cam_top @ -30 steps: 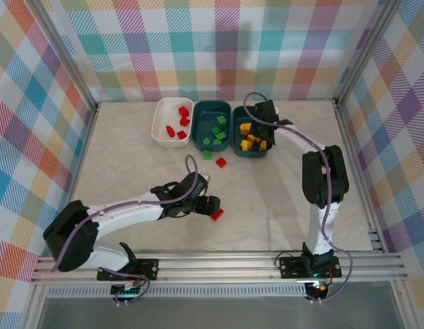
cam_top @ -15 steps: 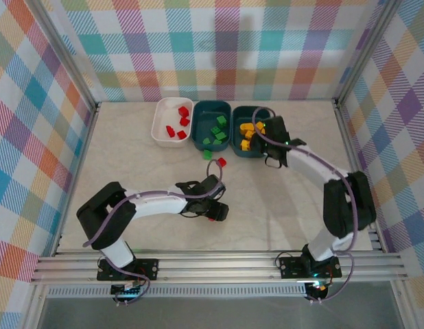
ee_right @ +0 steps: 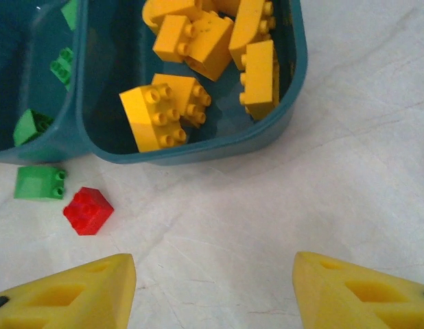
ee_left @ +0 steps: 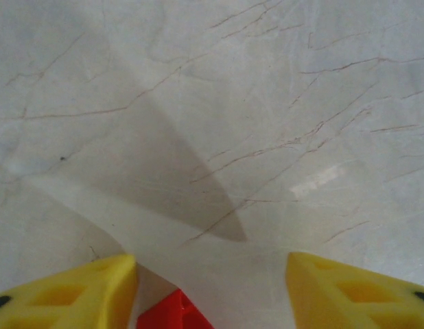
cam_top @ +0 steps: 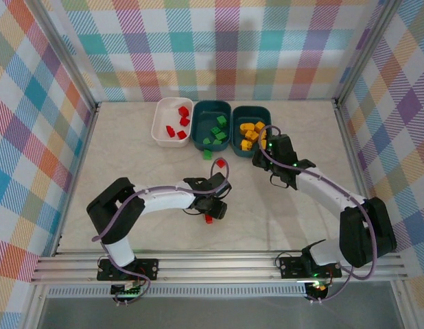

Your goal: Sort the legos into containers by color

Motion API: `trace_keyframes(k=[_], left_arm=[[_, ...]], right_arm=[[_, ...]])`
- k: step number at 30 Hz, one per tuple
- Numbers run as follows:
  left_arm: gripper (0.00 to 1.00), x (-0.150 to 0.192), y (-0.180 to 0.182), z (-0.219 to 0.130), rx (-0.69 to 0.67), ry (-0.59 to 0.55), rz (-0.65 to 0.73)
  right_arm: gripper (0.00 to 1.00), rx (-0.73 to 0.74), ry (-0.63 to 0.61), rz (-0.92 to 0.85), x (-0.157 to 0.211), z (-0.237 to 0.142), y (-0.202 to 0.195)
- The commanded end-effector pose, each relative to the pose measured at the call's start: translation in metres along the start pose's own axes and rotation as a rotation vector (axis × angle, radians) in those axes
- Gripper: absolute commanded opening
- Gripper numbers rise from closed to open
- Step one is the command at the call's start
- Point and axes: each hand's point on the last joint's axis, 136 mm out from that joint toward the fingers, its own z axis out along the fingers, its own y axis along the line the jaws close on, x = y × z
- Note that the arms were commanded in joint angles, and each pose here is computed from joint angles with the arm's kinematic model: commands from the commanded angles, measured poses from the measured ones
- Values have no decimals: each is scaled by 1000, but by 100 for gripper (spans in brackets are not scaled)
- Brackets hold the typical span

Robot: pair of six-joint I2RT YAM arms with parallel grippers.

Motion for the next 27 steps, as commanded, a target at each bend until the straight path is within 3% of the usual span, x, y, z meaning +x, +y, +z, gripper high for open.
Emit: trace_keyframes(k=[1,5,10,16,27], left_arm=[[70,-7,-2,-12,-25,-22,-44],[74,-11,5,-28,-64,-47,-114],[73,-1,14,-35,-123,-4,-218],[67,22,22,-31,-181,27,-313],[48,25,21,-12,-227,49,-309]], right_arm=[[62,-45,-5,3,4,-2,7],[62,-47,2,7,9,0,5],[62,-58,17,9,13,3,7],[63,-60,26,6,16,6,8],[62,-65,29,-1,17,8,11]])
